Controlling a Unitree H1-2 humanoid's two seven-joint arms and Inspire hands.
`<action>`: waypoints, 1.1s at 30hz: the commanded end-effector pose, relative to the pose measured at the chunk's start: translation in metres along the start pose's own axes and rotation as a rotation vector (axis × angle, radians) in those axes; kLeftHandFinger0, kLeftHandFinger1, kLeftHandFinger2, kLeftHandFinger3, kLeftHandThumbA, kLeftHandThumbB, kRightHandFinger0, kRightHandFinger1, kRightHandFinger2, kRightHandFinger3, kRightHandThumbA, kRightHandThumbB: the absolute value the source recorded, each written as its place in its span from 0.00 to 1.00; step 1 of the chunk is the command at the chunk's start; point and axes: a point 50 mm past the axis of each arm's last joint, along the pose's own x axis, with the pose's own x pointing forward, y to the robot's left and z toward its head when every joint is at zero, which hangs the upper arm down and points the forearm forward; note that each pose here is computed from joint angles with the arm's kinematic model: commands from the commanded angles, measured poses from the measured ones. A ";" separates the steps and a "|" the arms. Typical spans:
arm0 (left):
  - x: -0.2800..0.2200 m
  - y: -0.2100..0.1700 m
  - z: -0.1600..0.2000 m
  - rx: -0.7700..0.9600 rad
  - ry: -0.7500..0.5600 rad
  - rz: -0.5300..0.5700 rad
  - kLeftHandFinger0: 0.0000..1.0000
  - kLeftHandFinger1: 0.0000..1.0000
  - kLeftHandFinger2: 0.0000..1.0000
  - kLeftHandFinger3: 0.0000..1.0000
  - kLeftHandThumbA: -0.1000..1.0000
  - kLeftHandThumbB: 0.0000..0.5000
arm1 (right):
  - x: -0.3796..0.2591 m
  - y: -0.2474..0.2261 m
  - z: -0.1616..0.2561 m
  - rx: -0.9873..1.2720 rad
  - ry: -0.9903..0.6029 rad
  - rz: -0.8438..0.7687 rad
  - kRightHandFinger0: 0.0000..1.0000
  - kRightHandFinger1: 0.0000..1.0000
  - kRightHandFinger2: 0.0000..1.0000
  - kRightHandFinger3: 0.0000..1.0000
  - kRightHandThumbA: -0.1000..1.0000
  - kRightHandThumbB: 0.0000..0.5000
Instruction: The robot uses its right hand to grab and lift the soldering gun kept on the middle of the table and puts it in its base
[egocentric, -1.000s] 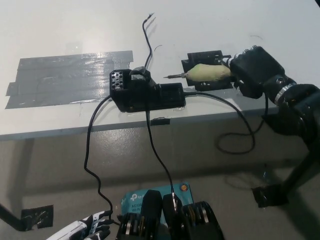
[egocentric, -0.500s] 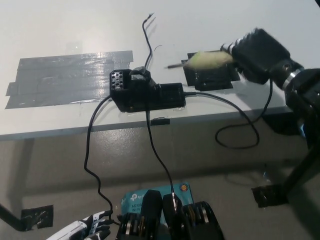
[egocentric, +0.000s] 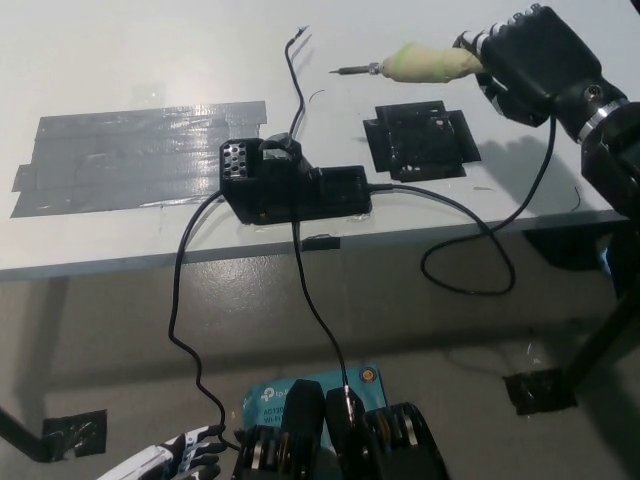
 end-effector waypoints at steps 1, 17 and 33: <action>-0.009 0.004 0.004 0.030 -0.010 -0.018 1.00 1.00 1.00 1.00 0.68 0.20 | 0.009 -0.042 -0.004 0.003 -0.001 -0.102 0.00 0.01 0.36 0.03 0.00 0.04; -0.010 0.007 0.000 0.044 -0.002 -0.015 1.00 1.00 1.00 1.00 0.72 0.24 | -0.011 -0.042 0.021 0.119 -0.118 -0.021 0.00 0.00 0.16 0.02 0.00 0.00; -0.006 0.009 0.011 0.053 -0.022 -0.023 1.00 1.00 1.00 1.00 0.67 0.24 | -0.009 -0.028 0.021 0.031 -0.138 0.005 0.00 0.00 0.37 0.16 0.00 0.00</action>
